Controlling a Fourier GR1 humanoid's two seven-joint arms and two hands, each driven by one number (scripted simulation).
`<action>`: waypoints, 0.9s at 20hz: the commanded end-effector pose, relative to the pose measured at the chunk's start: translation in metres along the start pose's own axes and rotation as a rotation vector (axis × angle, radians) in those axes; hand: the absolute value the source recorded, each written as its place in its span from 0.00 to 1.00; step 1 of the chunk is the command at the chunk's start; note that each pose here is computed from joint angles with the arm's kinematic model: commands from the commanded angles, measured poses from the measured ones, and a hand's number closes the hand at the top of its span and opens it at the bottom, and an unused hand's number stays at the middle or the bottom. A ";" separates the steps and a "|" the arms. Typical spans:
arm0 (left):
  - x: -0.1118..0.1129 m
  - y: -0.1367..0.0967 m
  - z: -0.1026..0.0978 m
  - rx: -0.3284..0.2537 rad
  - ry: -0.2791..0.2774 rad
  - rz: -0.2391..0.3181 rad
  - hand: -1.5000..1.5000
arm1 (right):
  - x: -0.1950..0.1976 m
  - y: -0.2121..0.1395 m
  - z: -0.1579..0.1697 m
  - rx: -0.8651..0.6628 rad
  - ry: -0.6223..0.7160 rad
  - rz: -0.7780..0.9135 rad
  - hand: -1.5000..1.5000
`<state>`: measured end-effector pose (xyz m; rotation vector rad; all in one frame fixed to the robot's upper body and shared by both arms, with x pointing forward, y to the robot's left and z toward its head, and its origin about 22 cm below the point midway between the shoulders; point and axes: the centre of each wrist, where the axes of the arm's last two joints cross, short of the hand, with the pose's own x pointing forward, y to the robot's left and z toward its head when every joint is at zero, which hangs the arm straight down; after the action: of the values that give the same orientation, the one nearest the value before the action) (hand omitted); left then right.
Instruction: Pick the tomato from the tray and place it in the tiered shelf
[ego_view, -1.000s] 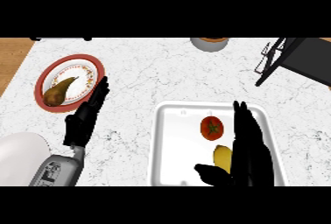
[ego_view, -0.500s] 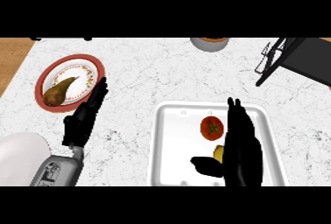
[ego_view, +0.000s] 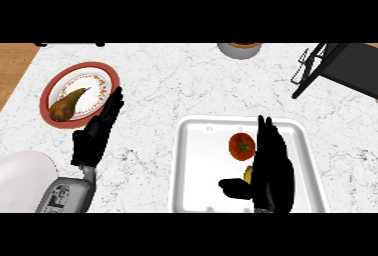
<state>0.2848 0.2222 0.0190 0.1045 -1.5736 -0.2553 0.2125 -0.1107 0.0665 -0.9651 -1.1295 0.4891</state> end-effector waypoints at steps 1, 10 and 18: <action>-0.020 -0.015 0.000 0.005 -0.012 -0.011 0.50 | -0.006 0.014 -0.016 0.008 0.022 0.014 0.00; -0.022 0.002 0.004 0.001 0.005 -0.005 0.50 | -0.021 0.016 -0.012 -0.004 0.061 0.041 0.00; -0.011 -0.005 -0.006 0.013 -0.011 -0.005 0.50 | -0.021 0.031 -0.053 -0.007 0.069 0.031 0.00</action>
<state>0.2808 0.2240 0.0096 0.1170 -1.5786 -0.2562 0.2386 -0.1209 0.0310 -0.9952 -1.0526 0.4955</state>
